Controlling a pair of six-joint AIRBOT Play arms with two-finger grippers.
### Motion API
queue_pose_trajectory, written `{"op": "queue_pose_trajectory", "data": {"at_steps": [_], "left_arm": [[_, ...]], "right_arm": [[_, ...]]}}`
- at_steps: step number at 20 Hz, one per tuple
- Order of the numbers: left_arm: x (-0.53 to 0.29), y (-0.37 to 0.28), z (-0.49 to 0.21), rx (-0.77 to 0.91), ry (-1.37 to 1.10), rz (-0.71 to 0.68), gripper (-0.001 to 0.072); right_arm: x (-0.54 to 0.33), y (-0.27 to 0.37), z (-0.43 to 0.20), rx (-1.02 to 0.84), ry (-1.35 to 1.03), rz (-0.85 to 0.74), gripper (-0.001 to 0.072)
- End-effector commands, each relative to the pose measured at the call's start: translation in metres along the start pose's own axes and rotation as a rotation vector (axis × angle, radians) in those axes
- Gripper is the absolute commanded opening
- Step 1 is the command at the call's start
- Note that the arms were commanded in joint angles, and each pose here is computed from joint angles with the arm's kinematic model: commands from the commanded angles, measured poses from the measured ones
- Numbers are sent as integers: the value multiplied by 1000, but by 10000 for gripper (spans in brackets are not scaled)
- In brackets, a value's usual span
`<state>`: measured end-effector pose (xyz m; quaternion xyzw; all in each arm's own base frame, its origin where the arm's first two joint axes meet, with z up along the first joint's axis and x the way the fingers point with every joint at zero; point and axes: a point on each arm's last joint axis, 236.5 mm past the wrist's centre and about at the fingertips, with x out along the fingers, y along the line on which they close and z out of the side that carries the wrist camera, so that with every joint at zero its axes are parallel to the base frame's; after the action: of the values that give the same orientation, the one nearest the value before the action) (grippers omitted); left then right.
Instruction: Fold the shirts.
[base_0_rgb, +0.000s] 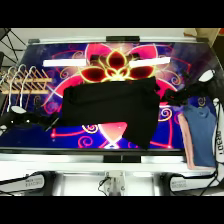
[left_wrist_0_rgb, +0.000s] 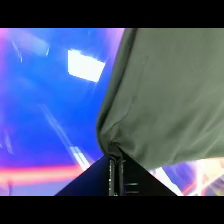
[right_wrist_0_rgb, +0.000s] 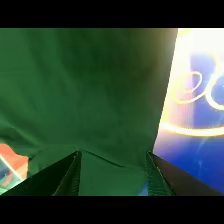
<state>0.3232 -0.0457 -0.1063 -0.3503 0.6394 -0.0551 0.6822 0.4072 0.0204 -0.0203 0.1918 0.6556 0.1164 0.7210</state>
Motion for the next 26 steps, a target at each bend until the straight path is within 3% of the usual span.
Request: {"op": "queue_pose_trajectory", "data": {"at_steps": [1, 13, 14, 15, 16, 19, 21, 23, 26], "left_arm": [[0, -5, 4, 18, -15, -4, 34], [-14, -17, 8, 65, -49, -15, 34], [-14, -17, 8, 65, -49, -15, 34], [-14, -17, 8, 65, -50, -15, 34], [-15, -18, 8, 67, -49, -17, 34], [-47, -51, 25, 194, -86, -50, 31], [-118, -107, 59, 361, -275, -79, 31], [-245, -197, 78, 568, -615, -126, 32], [-476, -324, -8, 955, -1246, -152, 33]], "right_arm": [[16, -5, -11, 27, 32, 9, 515], [93, -10, -68, 25, 182, -30, 514], [96, -6, -69, 25, 187, -22, 441], [97, -2, -68, 25, 182, -13, 223], [98, 4, -66, 27, 176, 2, 62], [68, 34, -43, -56, 71, 71, 56], [3, 66, -7, -221, -115, 67, 56], [-105, 119, 26, -460, -399, 36, 56], [-331, 210, 20, -706, -1018, -77, 56]]}}
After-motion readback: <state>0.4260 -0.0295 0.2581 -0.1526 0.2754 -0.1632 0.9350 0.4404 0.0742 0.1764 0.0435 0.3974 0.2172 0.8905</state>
